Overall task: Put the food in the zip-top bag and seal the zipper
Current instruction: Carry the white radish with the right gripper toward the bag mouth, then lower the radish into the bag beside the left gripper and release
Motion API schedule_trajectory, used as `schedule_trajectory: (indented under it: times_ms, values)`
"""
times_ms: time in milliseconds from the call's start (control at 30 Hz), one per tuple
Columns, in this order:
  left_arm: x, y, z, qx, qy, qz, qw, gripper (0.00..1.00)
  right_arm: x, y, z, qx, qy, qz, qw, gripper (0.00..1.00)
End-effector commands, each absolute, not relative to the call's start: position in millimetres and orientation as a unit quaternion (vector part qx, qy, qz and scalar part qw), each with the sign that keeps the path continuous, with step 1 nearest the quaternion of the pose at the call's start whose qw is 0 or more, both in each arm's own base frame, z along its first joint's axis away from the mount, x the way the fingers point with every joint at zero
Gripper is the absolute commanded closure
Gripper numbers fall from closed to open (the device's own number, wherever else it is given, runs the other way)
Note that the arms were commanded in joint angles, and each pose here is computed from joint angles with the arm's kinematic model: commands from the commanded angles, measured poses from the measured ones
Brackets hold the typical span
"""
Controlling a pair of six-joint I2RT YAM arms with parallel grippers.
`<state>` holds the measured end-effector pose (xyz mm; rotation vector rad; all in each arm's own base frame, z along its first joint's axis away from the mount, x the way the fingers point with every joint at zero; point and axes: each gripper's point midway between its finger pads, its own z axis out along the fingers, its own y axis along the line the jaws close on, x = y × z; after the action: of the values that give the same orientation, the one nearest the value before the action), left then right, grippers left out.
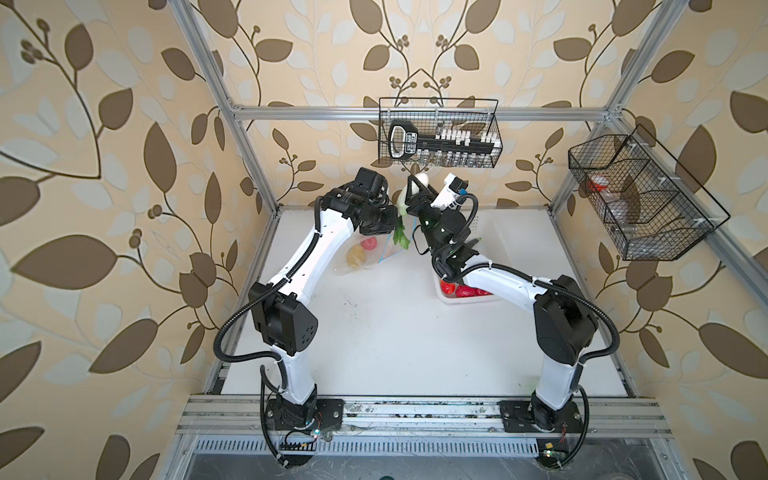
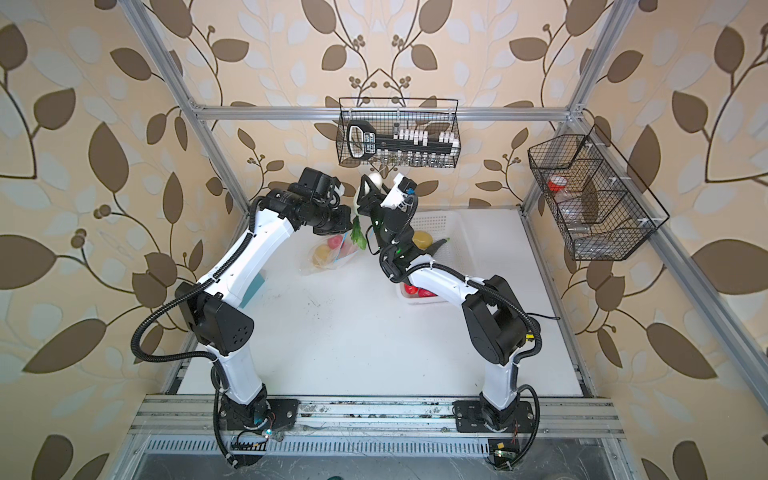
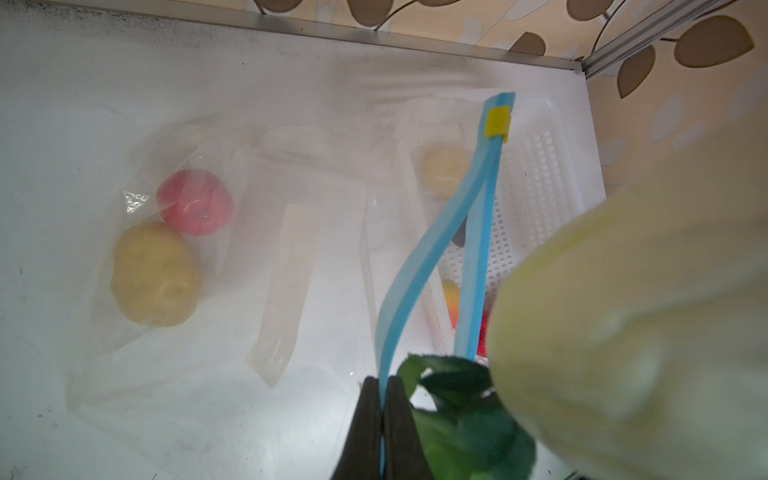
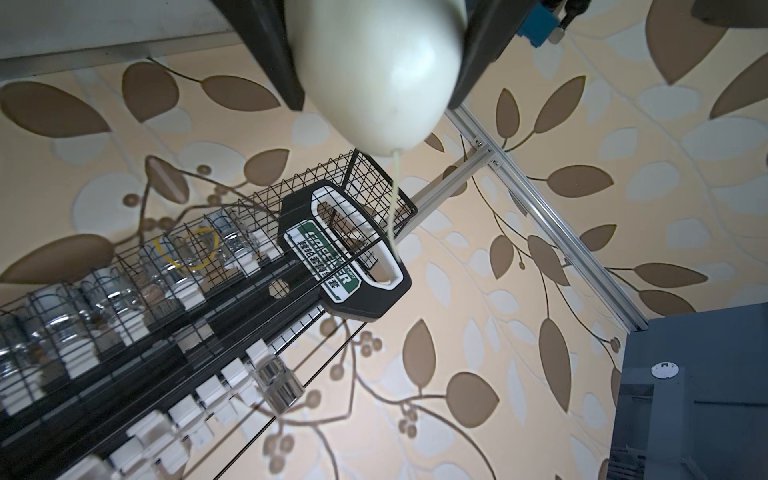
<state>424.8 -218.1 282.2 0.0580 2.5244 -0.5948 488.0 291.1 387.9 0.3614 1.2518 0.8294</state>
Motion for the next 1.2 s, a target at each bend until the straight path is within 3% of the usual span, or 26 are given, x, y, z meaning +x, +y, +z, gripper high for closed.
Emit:
schedule_trajectory:
  times_ms: [0, 567, 1167]
  values:
    - [430, -210, 311, 0.012, 0.926, -0.222, 0.305, 1.00, 486, 291, 398, 0.177, 0.538, 0.379, 0.731, 0.84]
    - [435, -203, 308, 0.001, 0.928, -0.212, 0.307, 1.00, 479, 299, 393, 0.179, 0.540, 0.371, 0.734, 0.91]
    - [448, -193, 322, 0.008, 0.918, -0.188, 0.349, 1.00, 453, 317, 343, 0.150, 0.609, 0.331, 0.704, 0.92]
